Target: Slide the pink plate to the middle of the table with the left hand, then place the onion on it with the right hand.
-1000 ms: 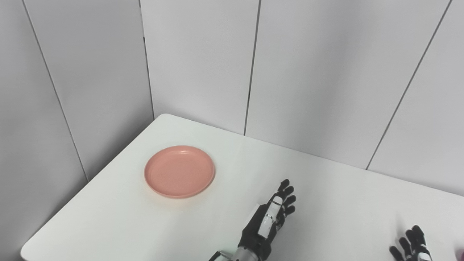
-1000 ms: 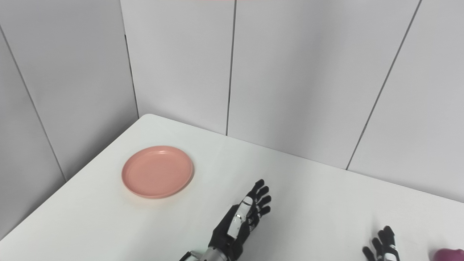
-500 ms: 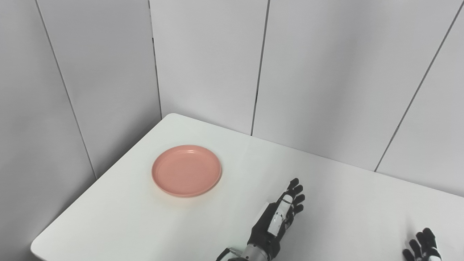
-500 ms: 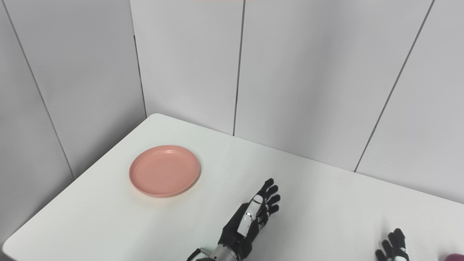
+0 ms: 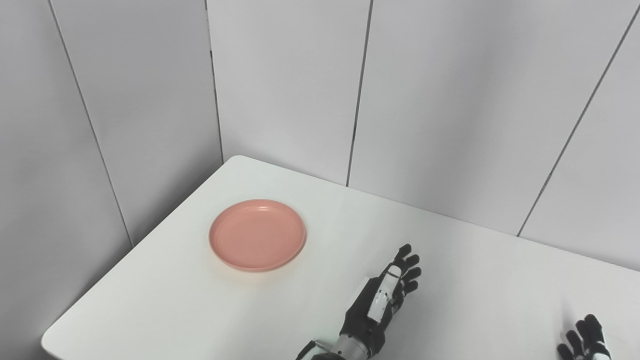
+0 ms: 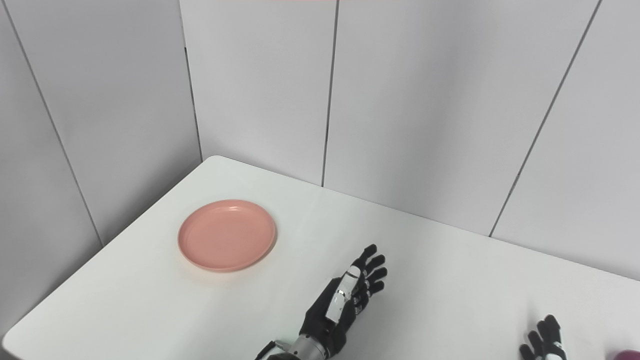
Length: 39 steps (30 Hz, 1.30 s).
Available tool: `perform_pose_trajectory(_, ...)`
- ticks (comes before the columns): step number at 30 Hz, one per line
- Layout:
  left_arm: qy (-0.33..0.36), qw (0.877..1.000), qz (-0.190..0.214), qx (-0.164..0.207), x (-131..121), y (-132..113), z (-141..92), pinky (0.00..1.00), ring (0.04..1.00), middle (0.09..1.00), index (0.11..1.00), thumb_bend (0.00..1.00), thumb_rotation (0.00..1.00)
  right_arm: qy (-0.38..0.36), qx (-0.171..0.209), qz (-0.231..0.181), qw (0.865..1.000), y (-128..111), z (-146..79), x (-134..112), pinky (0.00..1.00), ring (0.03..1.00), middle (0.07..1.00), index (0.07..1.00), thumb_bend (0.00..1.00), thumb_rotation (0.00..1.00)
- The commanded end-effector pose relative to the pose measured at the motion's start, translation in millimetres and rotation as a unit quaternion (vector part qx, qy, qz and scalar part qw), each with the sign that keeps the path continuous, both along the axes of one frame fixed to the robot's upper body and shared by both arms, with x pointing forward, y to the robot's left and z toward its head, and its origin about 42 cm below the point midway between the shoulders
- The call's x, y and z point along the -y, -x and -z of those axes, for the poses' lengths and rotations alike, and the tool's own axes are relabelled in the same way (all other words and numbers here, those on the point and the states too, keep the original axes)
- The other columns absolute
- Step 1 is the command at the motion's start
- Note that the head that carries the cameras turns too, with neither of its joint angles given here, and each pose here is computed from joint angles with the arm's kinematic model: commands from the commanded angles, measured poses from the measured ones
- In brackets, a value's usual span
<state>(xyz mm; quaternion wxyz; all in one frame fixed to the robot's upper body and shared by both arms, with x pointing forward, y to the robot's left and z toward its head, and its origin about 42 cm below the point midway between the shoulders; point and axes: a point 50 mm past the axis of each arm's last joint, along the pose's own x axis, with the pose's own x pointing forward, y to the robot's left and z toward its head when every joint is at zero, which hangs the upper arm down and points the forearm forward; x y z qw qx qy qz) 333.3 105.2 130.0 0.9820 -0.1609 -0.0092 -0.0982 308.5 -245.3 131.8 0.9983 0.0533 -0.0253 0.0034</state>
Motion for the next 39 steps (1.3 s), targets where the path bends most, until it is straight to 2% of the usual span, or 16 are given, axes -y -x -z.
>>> perform_pose_trajectory(1, 0.013, 1.0, -0.002, 0.01, 3.7, -8.3, -14.9, 0.98, 0.957, 0.972, 0.961, 0.45, 1.0, -0.005, -0.03, 0.009, 0.999, 5.0, 11.5, 4.3, 1.0, 0.999, 1.0, 0.994, 0.36, 1.0)
perform_pose_trajectory(7, 0.022, 0.999, -0.015, 0.039, -11.9, -17.1, -40.4, 0.96, 0.955, 0.971, 0.964, 0.44, 1.0, -0.001, -0.03, 0.006, 1.0, 3.5, 13.9, 6.6, 1.0, 0.99, 1.0, 0.982, 0.43, 0.99)
perform_pose_trajectory(20, 0.024, 0.996, -0.031, 0.085, -29.0, -32.7, -82.5, 0.97, 0.96, 0.972, 0.96, 0.44, 1.0, 0.0, -0.033, 0.008, 0.999, 1.8, 13.7, 7.7, 1.0, 0.966, 0.985, 0.956, 0.5, 0.95)
perform_pose_trajectory(27, 0.025, 0.992, -0.048, 0.116, -43.8, -38.4, -100.6, 0.96, 0.963, 0.973, 0.962, 0.43, 1.0, 0.0, -0.035, 0.008, 0.999, 1.4, 12.3, 8.3, 1.0, 0.977, 0.995, 0.968, 0.53, 0.94)
perform_pose_trajectory(31, 0.026, 0.99, -0.057, 0.129, -53.0, -40.2, -107.6, 0.96, 0.958, 0.971, 0.957, 0.44, 1.0, 0.0, -0.039, 0.01, 0.999, 1.7, 11.3, 8.1, 1.0, 0.983, 1.0, 0.973, 0.52, 0.95)
perform_pose_trajectory(36, 0.034, 0.985, -0.088, 0.145, -71.7, -44.0, -115.9, 0.93, 0.939, 0.956, 0.933, 0.45, 1.0, 0.0, -0.037, 0.011, 0.999, 1.6, 14.5, 10.0, 1.0, 0.981, 0.994, 0.965, 0.56, 0.93)
perform_pose_trajectory(39, 0.032, 0.982, -0.101, 0.154, -84.6, -45.5, -120.3, 0.96, 0.953, 0.967, 0.942, 0.45, 1.0, 0.0, -0.038, 0.012, 0.999, 1.9, 12.8, 9.4, 1.0, 0.984, 0.996, 0.965, 0.57, 0.93)
